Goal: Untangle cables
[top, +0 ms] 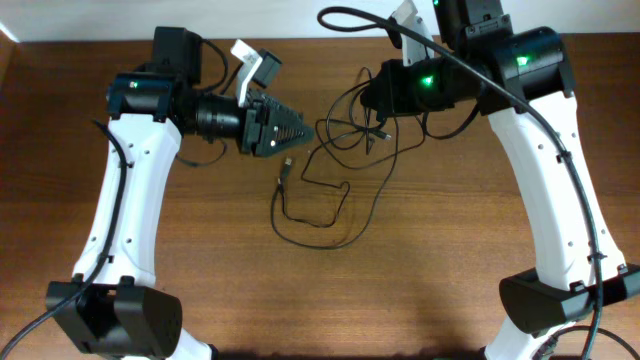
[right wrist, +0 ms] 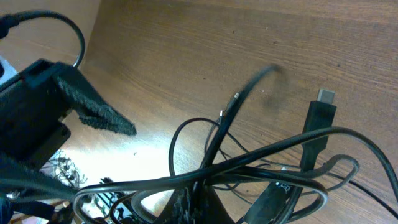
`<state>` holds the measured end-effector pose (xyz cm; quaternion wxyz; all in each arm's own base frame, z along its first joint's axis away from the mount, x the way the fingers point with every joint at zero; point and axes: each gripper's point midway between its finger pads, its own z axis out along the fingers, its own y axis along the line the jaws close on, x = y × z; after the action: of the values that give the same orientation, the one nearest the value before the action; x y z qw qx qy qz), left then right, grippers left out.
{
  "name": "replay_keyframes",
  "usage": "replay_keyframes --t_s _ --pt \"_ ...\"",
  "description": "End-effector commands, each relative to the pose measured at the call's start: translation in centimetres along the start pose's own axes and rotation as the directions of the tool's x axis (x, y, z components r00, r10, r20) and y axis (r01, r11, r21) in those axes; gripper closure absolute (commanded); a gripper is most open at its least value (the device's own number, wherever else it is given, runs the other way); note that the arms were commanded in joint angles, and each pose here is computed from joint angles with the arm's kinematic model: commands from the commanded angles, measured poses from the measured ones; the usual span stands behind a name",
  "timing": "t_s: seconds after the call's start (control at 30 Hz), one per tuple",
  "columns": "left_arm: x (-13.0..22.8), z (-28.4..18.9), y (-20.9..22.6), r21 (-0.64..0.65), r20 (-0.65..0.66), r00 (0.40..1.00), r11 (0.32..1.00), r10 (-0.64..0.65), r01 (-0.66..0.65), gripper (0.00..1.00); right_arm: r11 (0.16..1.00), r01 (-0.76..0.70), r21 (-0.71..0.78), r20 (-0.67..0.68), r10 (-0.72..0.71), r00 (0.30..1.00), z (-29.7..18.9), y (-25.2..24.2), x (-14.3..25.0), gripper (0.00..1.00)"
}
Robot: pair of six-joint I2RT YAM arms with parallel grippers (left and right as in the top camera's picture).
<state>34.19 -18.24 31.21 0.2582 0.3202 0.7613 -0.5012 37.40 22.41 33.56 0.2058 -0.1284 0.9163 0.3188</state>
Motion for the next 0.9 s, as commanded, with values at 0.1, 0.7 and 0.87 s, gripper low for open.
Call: replay_keyframes --t_s 0.1,0.7,0.87 --pt "1.5 1.0 -1.9 0.078 -0.038 0.978 0.977 0.203 -0.200 0.39 1.000 0.003 -0.011 0.000 -0.003 1.000 -0.4 0.3 0.2 0.96" --pt "0.4 -4.8 6.9 -0.496 -0.120 0.989 0.868 -0.088 0.017 1.00 0.714 -0.129 0.688 0.017 0.162 0.987 -5.6 -12.9 3.4 0.96" --pt "-1.7 -13.3 7.8 -0.827 0.078 0.980 0.538 -0.181 0.165 1.00 0.621 -0.118 0.775 -0.029 0.222 0.975 -6.2 -15.9 4.8 0.96"
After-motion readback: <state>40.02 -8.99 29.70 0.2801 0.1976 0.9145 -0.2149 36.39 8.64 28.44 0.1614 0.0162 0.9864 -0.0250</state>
